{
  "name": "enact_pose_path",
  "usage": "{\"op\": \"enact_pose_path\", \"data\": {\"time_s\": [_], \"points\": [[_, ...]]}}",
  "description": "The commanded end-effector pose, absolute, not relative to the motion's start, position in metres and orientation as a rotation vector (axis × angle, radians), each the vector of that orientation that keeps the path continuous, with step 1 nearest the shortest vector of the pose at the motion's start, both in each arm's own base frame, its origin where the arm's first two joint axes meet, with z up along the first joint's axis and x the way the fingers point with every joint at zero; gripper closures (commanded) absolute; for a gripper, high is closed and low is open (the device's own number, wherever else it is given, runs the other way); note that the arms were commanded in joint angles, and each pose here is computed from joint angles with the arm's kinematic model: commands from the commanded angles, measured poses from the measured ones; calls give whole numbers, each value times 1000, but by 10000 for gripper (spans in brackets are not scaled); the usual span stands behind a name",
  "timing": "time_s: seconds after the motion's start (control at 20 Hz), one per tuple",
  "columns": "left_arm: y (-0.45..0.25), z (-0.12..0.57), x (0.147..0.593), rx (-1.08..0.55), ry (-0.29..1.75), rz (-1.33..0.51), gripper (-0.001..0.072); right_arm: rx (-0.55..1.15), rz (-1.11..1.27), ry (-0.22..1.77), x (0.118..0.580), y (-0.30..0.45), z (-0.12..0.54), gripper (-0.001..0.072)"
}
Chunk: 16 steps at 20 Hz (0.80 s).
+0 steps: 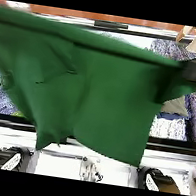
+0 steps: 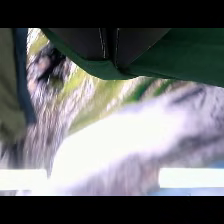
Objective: Fold the shirts.
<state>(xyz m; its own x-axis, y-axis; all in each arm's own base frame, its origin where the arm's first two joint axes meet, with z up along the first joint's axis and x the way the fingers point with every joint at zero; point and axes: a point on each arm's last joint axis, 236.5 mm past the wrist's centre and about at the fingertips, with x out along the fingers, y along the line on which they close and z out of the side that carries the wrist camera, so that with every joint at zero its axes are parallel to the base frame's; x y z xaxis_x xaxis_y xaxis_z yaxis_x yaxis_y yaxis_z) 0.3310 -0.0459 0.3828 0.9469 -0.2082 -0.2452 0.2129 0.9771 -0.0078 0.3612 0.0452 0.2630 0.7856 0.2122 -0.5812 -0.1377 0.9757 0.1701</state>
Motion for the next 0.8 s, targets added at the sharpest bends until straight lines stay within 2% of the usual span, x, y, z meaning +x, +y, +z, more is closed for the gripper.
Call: {"op": "enact_pose_path", "data": {"time_s": [0.0,0.15,0.3,0.45,0.6,0.65,0.7,0.75], "points": [[-34,251,379,-20,525,-173,673,217,169,846,426,47,141,621],[-31,179,424,-155,608,-122,674,410,170,808,490,62,94,621],[-42,132,458,-281,670,-134,673,642,153,718,531,71,83,621],[-64,83,467,-435,800,-170,673,650,130,732,538,67,64,621],[-76,36,452,-560,992,-144,671,631,159,842,522,77,43,621],[-78,28,444,-573,1044,-145,624,634,171,865,517,81,42,610],[-79,25,437,-573,1080,-151,463,633,187,888,511,85,44,480],[-75,26,429,-576,1116,-153,233,621,204,906,504,87,48,209]]}}
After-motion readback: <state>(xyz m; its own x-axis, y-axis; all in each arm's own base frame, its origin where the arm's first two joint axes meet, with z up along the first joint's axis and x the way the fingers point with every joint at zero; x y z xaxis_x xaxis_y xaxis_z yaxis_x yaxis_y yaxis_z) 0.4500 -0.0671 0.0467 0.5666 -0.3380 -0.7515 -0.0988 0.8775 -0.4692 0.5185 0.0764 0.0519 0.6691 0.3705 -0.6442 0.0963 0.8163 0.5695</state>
